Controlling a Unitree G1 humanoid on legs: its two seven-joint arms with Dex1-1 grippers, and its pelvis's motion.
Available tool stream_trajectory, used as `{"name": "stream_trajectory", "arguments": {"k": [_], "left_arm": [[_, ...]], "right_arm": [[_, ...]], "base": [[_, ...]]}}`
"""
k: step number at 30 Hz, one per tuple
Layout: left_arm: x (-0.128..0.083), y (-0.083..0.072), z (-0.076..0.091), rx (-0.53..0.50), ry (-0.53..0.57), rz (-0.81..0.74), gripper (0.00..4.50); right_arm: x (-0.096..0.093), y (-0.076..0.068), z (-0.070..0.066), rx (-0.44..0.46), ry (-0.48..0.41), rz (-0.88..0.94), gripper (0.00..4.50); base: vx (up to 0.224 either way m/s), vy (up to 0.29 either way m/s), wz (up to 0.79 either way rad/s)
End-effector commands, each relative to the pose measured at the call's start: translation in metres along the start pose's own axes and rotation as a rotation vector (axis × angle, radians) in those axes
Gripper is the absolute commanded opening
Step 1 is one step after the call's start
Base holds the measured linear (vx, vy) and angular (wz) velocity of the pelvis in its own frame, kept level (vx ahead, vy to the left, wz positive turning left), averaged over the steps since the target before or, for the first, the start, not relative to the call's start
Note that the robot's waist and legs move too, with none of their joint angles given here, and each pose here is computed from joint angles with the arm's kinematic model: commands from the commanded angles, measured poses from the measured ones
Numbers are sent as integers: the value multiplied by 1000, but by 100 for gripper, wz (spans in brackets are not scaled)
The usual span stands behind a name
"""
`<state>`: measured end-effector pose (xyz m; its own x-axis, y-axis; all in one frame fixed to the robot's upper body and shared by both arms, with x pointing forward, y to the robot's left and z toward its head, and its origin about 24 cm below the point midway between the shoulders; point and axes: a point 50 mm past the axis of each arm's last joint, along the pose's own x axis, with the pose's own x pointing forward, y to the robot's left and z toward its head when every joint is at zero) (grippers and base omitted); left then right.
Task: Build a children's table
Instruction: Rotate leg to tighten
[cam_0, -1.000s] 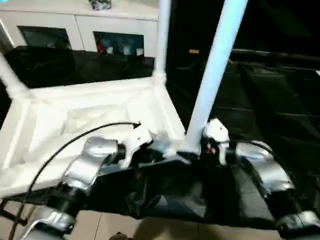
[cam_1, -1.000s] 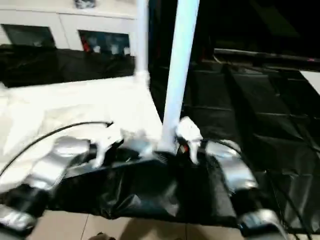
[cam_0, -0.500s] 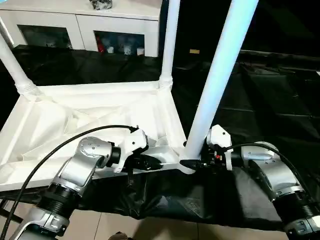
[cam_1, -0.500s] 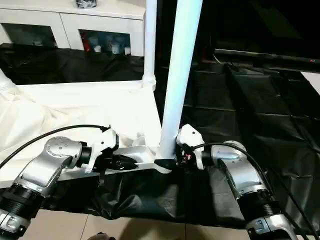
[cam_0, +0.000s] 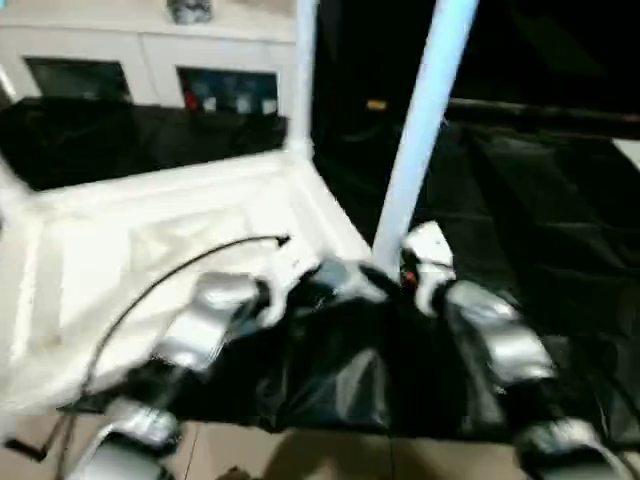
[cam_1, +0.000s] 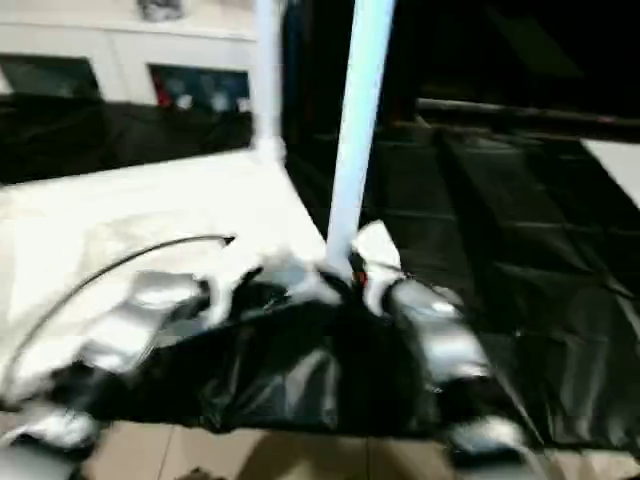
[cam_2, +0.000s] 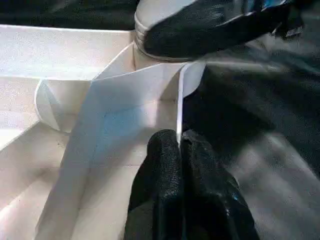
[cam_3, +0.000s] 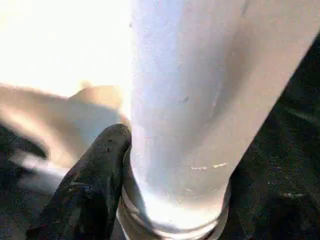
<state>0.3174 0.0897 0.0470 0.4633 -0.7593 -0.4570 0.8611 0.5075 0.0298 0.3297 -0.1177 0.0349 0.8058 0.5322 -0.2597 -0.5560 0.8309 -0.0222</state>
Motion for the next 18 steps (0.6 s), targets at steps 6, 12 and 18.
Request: {"name": "stream_trajectory", "arguments": {"k": [6, 12, 18], "left_arm": [[28, -17, 38, 65, -109, -18, 0], [18, -17, 33, 107, -124, -83, 0], [-4, -14, 21, 116, -125, -177, 0]], "right_arm": [[33, 52, 4, -18, 21, 76, 262], [30, 41, 7, -40, 5, 129, 352], [9, 15, 6, -135, -7, 228, 352]], "base": [[0, 0, 0], [0, 0, 0], [0, 0, 0]]}}
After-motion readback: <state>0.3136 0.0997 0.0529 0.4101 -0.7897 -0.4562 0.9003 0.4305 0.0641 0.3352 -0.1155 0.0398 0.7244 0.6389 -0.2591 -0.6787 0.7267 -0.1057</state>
